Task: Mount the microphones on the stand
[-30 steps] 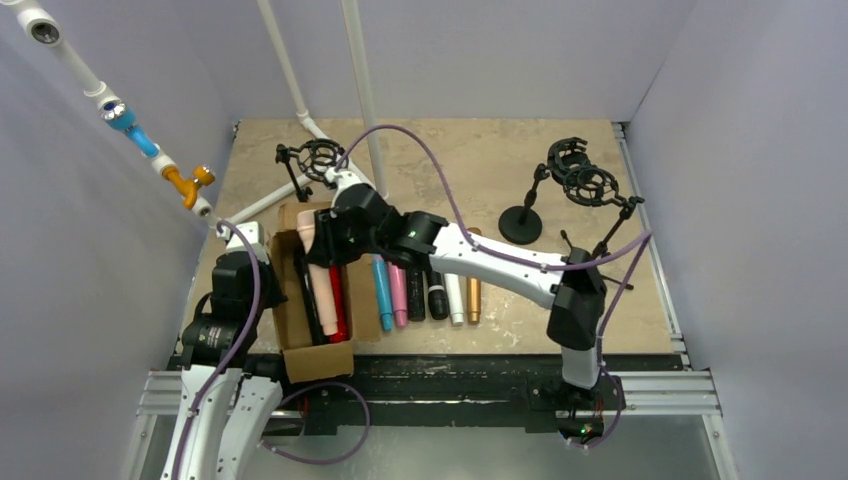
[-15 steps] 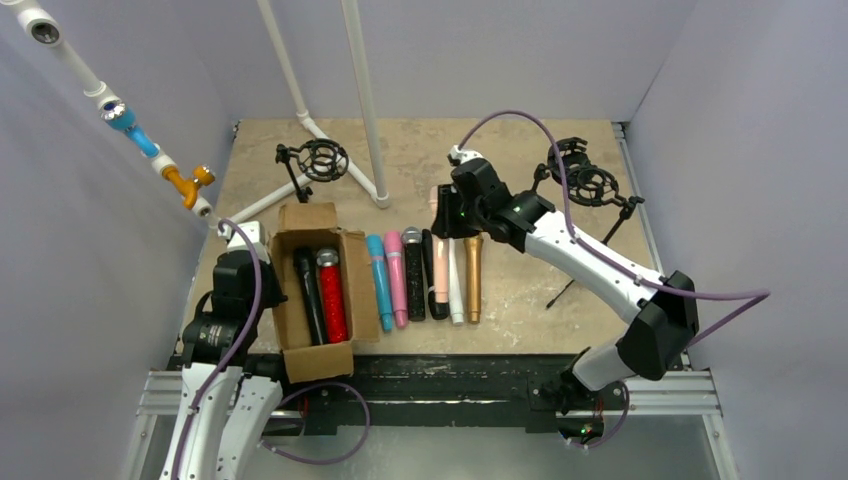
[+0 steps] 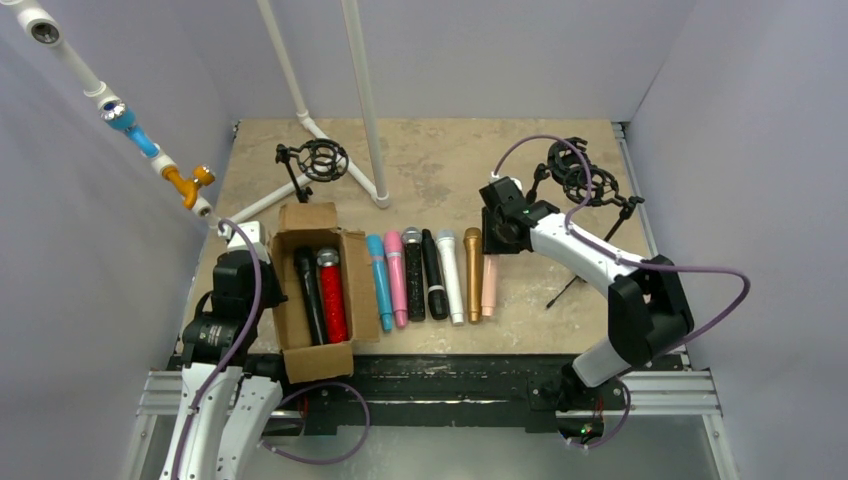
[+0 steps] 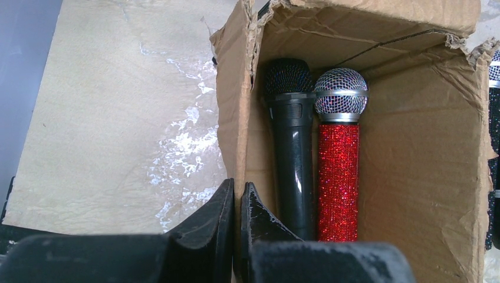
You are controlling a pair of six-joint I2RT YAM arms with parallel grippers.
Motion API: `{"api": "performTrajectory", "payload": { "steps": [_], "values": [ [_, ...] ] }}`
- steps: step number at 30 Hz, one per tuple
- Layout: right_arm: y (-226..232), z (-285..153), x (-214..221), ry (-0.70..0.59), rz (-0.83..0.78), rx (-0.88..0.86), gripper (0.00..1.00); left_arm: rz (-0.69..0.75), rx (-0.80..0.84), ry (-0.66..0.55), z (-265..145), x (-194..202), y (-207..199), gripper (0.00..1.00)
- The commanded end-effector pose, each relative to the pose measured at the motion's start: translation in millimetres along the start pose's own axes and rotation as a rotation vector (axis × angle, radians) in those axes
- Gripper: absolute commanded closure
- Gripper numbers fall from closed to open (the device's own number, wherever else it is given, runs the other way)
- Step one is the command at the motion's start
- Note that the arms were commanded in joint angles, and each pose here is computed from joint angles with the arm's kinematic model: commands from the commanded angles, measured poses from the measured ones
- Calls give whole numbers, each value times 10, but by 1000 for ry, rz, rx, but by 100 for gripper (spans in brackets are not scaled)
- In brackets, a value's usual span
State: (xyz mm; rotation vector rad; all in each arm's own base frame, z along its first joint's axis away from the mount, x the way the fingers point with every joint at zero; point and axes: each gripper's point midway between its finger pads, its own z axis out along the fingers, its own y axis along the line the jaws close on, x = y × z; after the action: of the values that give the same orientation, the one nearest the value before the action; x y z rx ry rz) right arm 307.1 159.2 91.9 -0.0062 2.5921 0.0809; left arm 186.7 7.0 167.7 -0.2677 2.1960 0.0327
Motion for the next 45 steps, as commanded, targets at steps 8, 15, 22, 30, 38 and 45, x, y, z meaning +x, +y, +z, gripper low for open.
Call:
{"api": "performTrajectory", "payload": {
  "steps": [8, 15, 22, 30, 38, 45],
  "values": [
    [39, 452, 115, 50, -17, 8, 69, -20, 51, -133, -99, -365, -102, 100],
    [82, 422, 71, 34, -5, -7, 44, -21, 57, -132, -103, -362, -113, 100],
    [407, -71, -265, -90, -3, -89, 37, -31, 59, -135, -108, -364, -117, 100],
    [1526, -1137, -411, -269, -33, -317, 37, -30, 47, -132, -103, -369, -99, 100],
    [2891, -1720, -9, -239, -167, -593, 37, -41, 46, -143, -132, -389, -92, 100],
    [3662, -1650, 220, -189, -260, -684, 37, -49, 51, -149, -163, -400, -97, 100]
  ]
}}
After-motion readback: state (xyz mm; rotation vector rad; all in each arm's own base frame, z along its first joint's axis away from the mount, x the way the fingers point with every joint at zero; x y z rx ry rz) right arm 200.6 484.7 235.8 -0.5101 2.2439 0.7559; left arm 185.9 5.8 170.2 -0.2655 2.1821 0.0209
